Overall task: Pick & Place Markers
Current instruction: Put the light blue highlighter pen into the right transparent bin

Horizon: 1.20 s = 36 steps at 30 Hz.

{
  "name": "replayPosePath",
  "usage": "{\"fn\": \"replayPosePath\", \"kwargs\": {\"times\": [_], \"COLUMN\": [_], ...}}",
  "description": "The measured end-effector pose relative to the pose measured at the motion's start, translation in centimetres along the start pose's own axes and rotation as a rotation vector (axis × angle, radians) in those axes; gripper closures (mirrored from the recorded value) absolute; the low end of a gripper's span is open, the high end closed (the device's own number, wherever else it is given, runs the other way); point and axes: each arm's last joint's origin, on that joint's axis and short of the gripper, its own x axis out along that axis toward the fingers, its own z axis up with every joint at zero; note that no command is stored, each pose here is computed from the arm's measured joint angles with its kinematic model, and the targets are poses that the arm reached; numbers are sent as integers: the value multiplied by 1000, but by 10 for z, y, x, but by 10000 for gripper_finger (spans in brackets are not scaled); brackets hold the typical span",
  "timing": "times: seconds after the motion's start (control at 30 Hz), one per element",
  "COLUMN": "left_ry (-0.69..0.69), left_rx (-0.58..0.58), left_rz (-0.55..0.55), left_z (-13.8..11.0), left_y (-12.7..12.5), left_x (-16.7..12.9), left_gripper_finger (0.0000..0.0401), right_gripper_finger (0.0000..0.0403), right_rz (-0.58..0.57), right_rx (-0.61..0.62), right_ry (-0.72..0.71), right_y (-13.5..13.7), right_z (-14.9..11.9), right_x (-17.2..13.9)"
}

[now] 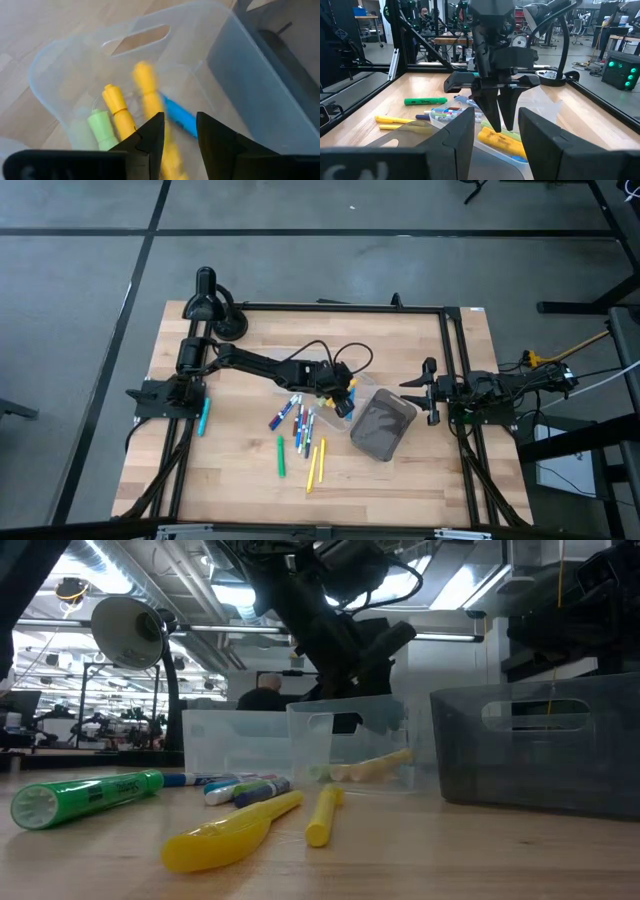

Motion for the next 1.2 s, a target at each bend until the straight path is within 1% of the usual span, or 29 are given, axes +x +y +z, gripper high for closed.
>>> {"fn": "replayPosePath", "kwargs": {"times": [0.1, 0.23, 0.33, 0.47, 0.7, 0.83, 1.0, 1.1, 1.2], "left_ry": [-26, -33, -49, -66, -64, -66, -18, 6, 50], "left_rx": [10, 96, 120, 122, 186, 214, 229, 225, 221], "left_rz": [-14, -31, -43, -53, -75, -99, -109, -84, -49], "left_z": [3, 5, 9, 15, 20, 20, 11, 4, -7], "left_y": [-1, -2, -3, -5, -15, -23, -32, -36, -40], "left_x": [0, -3, -11, -25, -63, -90, -126, -144, -155], "left_gripper_finger": [290, 293, 297, 301, 302, 303, 303, 306, 308], "right_gripper_finger": [251, 251, 251, 251, 251, 251, 251, 251, 251], "right_rz": [0, 0, 0, 0, 0, 0, 0, 0, 0], "right_rx": [0, 0, 0, 0, 0, 0, 0, 0, 0], "right_ry": [0, 0, 0, 0, 0, 0, 0, 0, 0], "right_y": [0, 0, 0, 0, 0, 0, 0, 0, 0], "right_z": [0, 0, 0, 0, 0, 0, 0, 0, 0], "right_x": [0, 0, 0, 0, 0, 0, 0, 0, 0]}}
